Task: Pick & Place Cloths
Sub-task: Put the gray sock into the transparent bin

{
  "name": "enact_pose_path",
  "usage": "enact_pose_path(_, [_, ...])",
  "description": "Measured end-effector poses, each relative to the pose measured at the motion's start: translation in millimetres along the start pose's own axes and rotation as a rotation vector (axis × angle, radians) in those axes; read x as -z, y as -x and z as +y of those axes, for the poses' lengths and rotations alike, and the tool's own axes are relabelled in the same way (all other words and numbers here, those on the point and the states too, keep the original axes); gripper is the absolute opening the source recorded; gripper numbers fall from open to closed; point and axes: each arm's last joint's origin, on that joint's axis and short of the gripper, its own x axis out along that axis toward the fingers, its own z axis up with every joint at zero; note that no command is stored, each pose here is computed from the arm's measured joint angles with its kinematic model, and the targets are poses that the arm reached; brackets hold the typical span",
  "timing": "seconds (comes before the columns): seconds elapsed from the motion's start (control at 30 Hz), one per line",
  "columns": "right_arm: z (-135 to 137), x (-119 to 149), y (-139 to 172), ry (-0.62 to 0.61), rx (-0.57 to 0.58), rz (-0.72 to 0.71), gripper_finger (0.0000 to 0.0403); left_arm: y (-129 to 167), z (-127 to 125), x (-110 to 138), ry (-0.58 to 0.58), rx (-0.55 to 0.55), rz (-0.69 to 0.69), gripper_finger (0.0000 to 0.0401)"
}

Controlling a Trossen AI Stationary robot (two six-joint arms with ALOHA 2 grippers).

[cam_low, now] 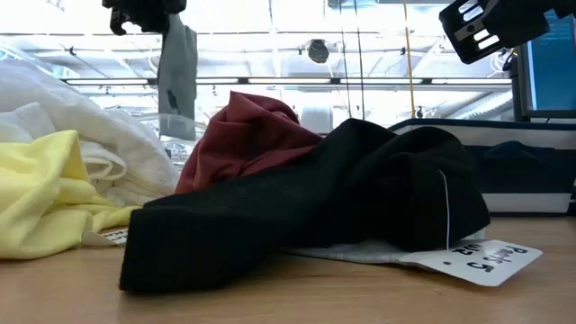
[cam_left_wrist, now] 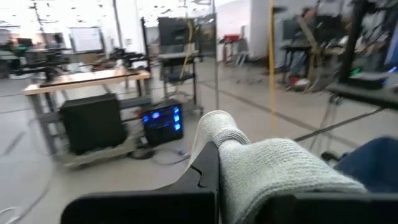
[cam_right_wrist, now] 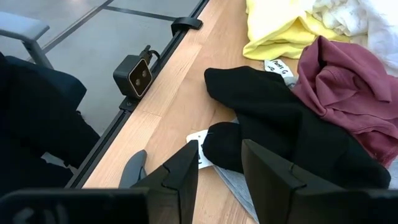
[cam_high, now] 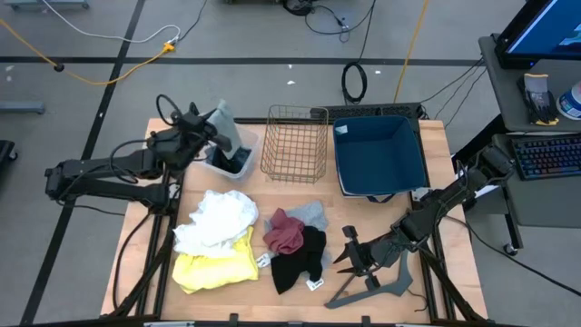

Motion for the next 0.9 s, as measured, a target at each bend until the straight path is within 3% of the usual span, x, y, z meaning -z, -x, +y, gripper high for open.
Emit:
enact_pose_path(0.43, [0,0,0,0.002,0.003,-0.001,0.0116,4,7,37,-0.116,-0.085,0.259,0.0001])
enact_pose_path(0.9, [0,0,0,0.003,0.004,-0.002,0.0116,8,25,69,-0.027,-0.178,0.546,0.0002])
